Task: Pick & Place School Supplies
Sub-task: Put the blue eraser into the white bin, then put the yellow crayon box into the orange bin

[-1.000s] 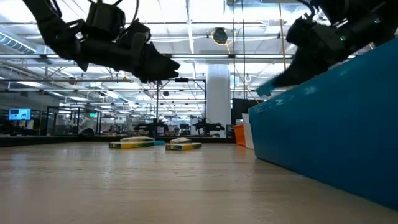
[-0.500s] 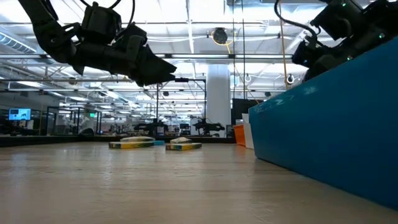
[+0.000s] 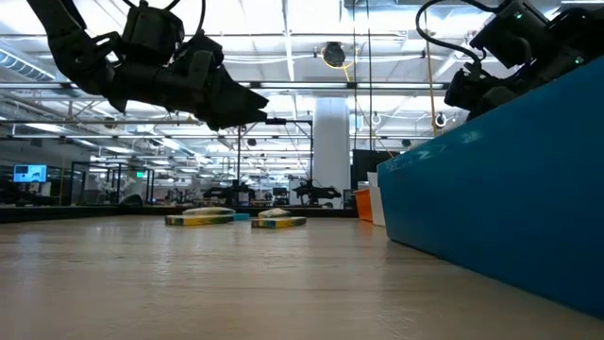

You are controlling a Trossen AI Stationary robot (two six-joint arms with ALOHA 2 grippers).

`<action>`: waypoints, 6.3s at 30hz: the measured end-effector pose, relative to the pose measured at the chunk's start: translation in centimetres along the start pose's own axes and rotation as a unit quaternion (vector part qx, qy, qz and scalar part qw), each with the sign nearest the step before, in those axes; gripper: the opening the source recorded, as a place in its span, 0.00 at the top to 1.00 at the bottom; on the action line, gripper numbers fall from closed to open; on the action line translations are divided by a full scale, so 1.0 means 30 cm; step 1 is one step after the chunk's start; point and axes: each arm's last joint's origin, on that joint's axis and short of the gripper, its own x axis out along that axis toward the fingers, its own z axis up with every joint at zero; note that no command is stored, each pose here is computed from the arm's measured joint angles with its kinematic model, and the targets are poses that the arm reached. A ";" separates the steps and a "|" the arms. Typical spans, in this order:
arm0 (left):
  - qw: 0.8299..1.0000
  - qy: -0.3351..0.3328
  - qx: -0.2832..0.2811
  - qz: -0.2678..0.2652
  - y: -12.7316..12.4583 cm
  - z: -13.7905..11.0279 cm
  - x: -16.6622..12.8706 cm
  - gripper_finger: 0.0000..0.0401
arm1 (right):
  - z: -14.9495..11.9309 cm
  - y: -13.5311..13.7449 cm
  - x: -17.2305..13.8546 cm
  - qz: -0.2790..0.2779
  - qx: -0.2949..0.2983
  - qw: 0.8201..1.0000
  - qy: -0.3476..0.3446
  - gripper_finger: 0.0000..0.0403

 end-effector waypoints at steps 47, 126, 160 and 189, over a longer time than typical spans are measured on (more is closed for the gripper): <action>0.871 0.310 -0.243 0.294 0.249 -0.138 0.069 0.29 | 0.090 0.021 -0.013 0.020 -0.020 0.989 -0.142 0.60; 0.915 0.164 0.345 0.127 -0.212 0.092 0.137 0.78 | 0.163 0.044 0.005 0.057 0.036 0.964 -0.257 0.58; 0.852 0.172 0.469 0.156 -0.353 0.077 0.276 0.75 | 0.264 0.112 0.207 0.150 0.105 0.946 -0.269 0.61; 0.910 0.088 0.361 0.185 -0.440 0.130 0.253 0.29 | 0.275 0.057 0.213 0.108 0.073 0.951 -0.279 0.91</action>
